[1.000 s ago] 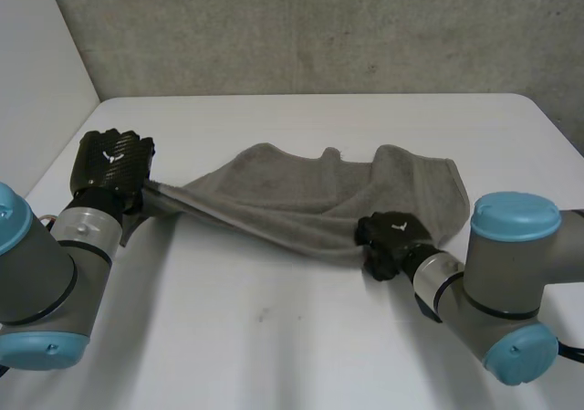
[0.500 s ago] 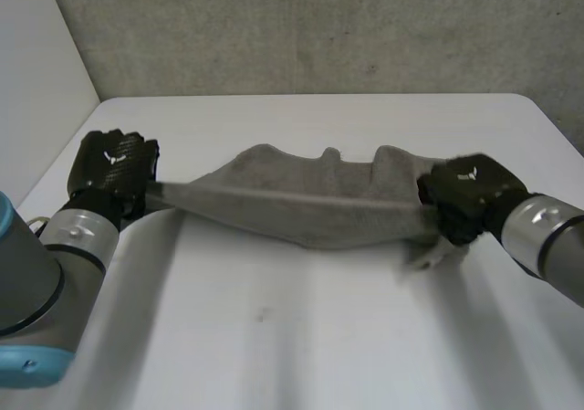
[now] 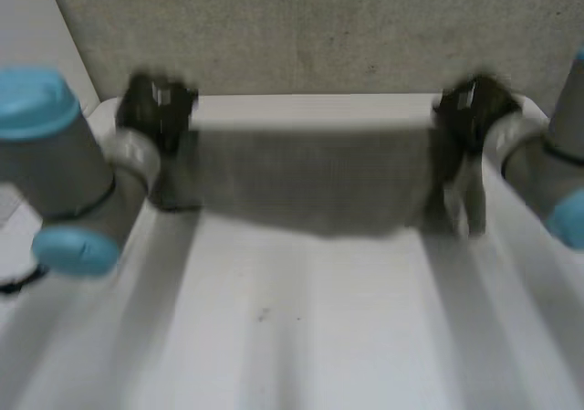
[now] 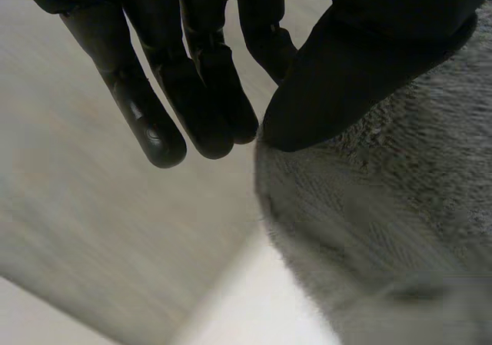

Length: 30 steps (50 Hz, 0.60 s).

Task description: Fold the towel.

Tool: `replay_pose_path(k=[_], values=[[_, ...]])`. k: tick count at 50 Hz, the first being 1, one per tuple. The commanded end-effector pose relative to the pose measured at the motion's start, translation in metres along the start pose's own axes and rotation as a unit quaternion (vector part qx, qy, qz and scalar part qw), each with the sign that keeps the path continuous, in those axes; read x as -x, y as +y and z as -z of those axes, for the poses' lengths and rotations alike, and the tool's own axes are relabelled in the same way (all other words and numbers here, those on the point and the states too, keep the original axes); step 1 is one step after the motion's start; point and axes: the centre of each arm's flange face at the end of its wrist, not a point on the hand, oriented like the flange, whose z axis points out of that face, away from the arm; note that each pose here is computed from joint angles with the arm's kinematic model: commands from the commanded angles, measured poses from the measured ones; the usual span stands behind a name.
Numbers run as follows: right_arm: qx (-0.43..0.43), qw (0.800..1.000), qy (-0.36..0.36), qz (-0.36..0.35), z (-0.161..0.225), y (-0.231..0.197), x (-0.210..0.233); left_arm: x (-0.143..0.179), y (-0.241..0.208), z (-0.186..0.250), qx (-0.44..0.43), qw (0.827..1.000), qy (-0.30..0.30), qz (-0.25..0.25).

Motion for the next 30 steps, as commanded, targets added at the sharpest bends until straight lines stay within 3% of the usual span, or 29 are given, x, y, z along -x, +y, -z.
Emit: replay_pose_path(k=[1,2,3,4,6,7,8,9,10,11,14,15,18,19,20,23,26,30], values=[[-0.244,0.928,0.28,0.016,-0.005,-0.092,-0.104,0.079,-0.125,-0.04,-0.262,0.949,-0.175,0.021],[-0.276,0.91,0.308,0.018,0.001,-0.102,-0.114,0.092,-0.143,-0.038,-0.301,0.931,-0.202,0.028],[-0.277,0.91,0.308,0.018,0.001,-0.102,-0.114,0.1,-0.155,-0.036,-0.33,0.918,-0.218,0.038],[-0.295,0.903,0.311,0.021,0.003,-0.106,-0.114,0.1,-0.155,-0.036,-0.331,0.917,-0.218,0.038],[-0.3,0.909,0.288,0.021,0.004,-0.104,-0.107,0.103,-0.16,-0.034,-0.344,0.912,-0.22,0.047],[-0.3,0.909,0.288,0.021,0.004,-0.103,-0.107,0.099,-0.156,-0.034,-0.335,0.917,-0.209,0.054],[-0.292,0.924,0.248,0.018,0.002,-0.096,-0.092,0.089,-0.142,-0.036,-0.306,0.932,-0.188,0.058],[-0.27,0.942,0.197,0.015,0.0,-0.084,-0.074,0.089,-0.142,-0.036,-0.305,0.932,-0.188,0.058],[-0.27,0.943,0.196,0.015,0.0,-0.084,-0.074,0.08,-0.126,-0.035,-0.273,0.945,-0.168,0.059],[-0.243,0.957,0.157,0.011,-0.001,-0.071,-0.063,0.069,-0.106,-0.035,-0.237,0.959,-0.148,0.055],[-0.209,0.973,0.1,0.004,0.0,-0.056,-0.044,0.058,-0.086,-0.034,-0.201,0.97,-0.129,0.054],[-0.181,0.983,0.035,-0.003,0.002,-0.041,-0.02,0.044,-0.061,-0.03,-0.162,0.98,-0.106,0.052],[-0.154,0.988,-0.024,-0.009,0.003,-0.025,0.004,0.028,-0.034,-0.024,-0.12,0.988,-0.083,0.052],[-0.129,0.988,-0.077,-0.019,0.006,-0.01,0.026,0.012,0.003,-0.013,-0.064,0.995,-0.057,0.052],[-0.129,0.988,-0.077,-0.019,0.006,-0.01,0.027,0.001,0.026,-0.003,-0.029,0.997,-0.04,0.051],[-0.071,0.984,-0.158,-0.041,0.009,0.023,0.068,-0.021,0.061,0.016,0.023,0.999,-0.006,0.049],[-0.014,0.975,-0.215,-0.049,0.015,0.05,0.097,-0.035,0.08,0.033,0.053,0.997,0.018,0.048],[0.029,0.97,-0.237,-0.046,0.016,0.072,0.101,-0.044,0.091,0.046,0.075,0.996,0.034,0.046]])
